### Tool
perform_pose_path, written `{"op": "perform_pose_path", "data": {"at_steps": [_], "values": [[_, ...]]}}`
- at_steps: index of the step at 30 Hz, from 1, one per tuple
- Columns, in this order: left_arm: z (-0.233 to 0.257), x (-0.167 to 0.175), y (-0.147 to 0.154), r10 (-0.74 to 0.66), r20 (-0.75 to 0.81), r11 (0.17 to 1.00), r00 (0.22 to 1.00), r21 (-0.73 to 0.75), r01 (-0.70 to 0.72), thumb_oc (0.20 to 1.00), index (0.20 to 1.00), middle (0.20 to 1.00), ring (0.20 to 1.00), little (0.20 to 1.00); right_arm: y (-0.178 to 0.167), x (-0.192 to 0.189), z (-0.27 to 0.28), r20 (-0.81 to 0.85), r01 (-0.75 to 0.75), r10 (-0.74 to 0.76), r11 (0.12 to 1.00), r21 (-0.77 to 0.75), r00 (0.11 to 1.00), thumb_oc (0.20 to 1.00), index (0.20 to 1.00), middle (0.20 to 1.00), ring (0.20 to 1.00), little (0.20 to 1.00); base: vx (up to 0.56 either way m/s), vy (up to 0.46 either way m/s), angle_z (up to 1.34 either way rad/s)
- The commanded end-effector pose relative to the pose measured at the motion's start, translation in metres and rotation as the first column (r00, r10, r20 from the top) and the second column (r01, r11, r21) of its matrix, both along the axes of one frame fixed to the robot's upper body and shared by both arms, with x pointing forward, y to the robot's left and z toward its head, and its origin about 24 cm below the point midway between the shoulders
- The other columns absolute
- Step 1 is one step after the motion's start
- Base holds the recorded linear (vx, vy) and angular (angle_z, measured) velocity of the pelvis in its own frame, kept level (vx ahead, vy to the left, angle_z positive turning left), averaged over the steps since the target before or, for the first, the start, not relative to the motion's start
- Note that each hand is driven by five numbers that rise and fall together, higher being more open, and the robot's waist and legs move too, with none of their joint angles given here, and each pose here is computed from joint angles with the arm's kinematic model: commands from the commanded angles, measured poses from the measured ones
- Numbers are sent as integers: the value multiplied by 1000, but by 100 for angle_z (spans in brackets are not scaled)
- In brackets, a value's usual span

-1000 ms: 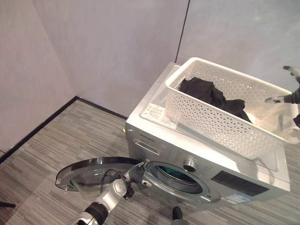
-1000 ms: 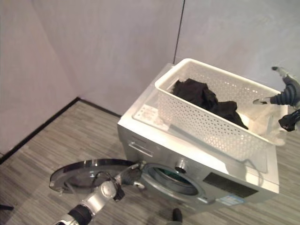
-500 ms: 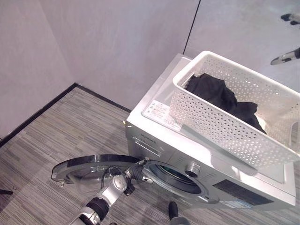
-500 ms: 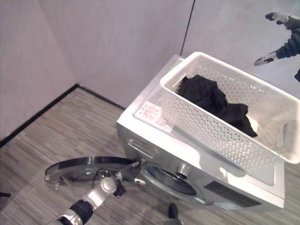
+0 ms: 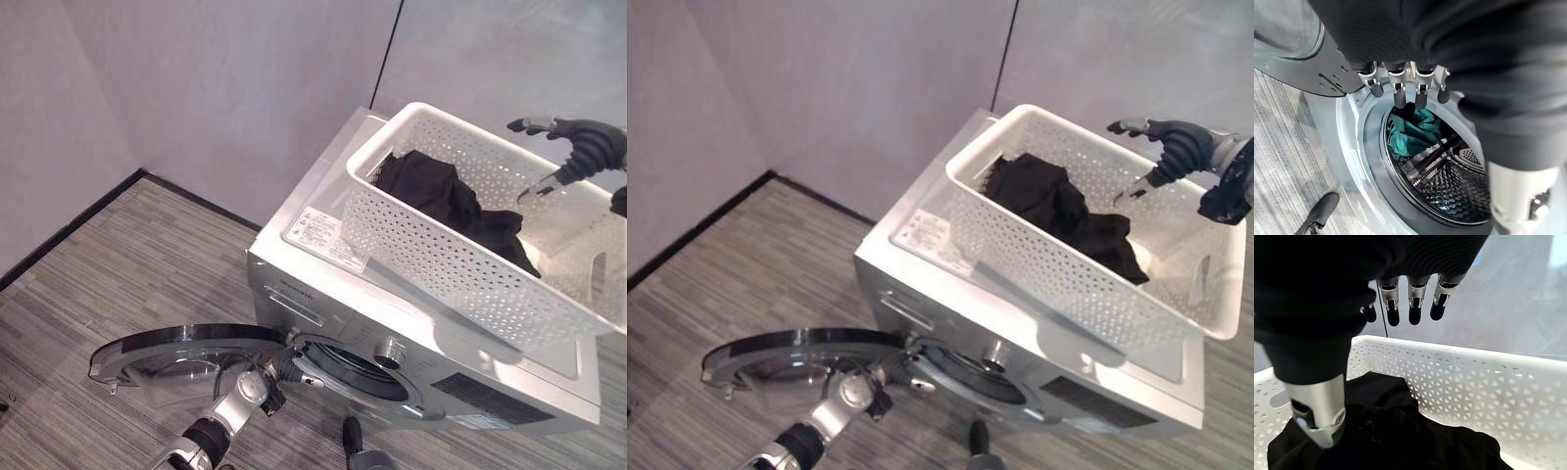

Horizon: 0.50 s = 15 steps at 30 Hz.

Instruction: Grab the laundry basket,head to the washer,open it,put in the laundry and shut it.

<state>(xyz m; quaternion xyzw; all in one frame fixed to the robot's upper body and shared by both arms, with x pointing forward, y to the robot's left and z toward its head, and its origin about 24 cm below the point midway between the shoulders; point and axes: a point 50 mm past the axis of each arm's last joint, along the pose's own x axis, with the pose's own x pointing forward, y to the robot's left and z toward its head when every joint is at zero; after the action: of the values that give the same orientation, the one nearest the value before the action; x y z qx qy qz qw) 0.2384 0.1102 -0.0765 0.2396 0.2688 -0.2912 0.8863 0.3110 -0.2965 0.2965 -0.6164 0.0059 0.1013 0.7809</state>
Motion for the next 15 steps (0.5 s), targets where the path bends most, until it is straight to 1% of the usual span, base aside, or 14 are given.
{"op": "perform_pose_path", "data": {"at_steps": [1,10,15], "values": [[0,1,3,-25,-1,1000,1000,3,25,1000,1000,1000,1000,1000,-1,5,21,72,28,-28,1000,6,997,1000,1000,1000,1000,1000,11,6,-7],[-9,-9,2,-18,-57,1000,998,-11,17,1000,1000,1000,1000,1000,-10,19,-1,20,95,-94,996,-1,995,1000,1000,1000,1000,1000,20,-5,5],[-9,-9,0,-21,-56,1000,998,-11,20,1000,1000,1000,1000,1000,-9,26,-11,0,107,-107,994,-3,994,1000,1000,1000,1000,1000,4,-1,1]]}}
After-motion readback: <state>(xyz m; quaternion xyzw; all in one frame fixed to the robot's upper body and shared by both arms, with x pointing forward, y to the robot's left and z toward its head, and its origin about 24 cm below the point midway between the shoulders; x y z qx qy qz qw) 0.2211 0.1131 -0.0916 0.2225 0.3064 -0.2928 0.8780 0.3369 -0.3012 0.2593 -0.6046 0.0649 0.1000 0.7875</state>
